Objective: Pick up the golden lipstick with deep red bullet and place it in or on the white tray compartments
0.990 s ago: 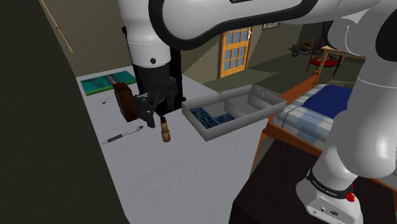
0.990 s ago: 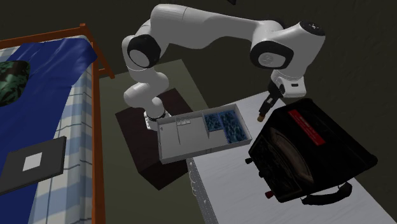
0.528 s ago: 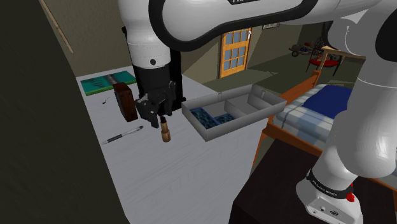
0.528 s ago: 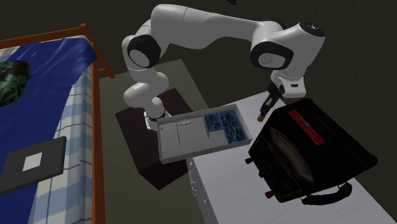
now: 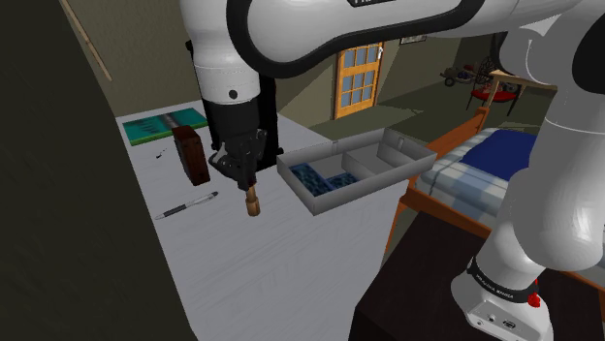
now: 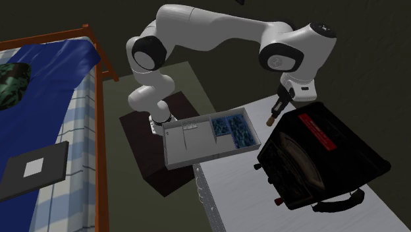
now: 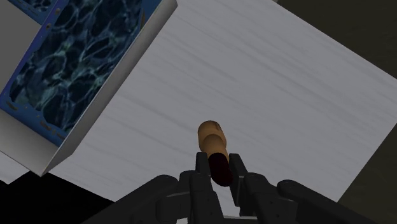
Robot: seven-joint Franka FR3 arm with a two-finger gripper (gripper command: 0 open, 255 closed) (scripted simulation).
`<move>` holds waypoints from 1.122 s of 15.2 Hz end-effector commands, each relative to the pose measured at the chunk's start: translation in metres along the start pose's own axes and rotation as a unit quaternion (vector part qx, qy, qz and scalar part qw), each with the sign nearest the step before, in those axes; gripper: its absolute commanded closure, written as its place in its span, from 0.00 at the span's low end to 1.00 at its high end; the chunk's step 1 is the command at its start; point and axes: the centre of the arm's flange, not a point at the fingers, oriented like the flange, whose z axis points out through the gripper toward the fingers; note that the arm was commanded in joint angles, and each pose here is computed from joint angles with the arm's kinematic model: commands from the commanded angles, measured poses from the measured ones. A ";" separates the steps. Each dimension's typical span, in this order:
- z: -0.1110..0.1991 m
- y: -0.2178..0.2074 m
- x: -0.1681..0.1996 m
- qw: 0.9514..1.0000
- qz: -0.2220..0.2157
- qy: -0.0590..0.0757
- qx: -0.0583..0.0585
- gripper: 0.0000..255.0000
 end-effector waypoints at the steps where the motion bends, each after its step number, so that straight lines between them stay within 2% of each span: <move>1: 0.000 0.000 0.000 1.000 0.000 0.000 0.000 1.00; 17: -0.084 0.000 0.001 1.000 0.000 0.000 0.000 1.00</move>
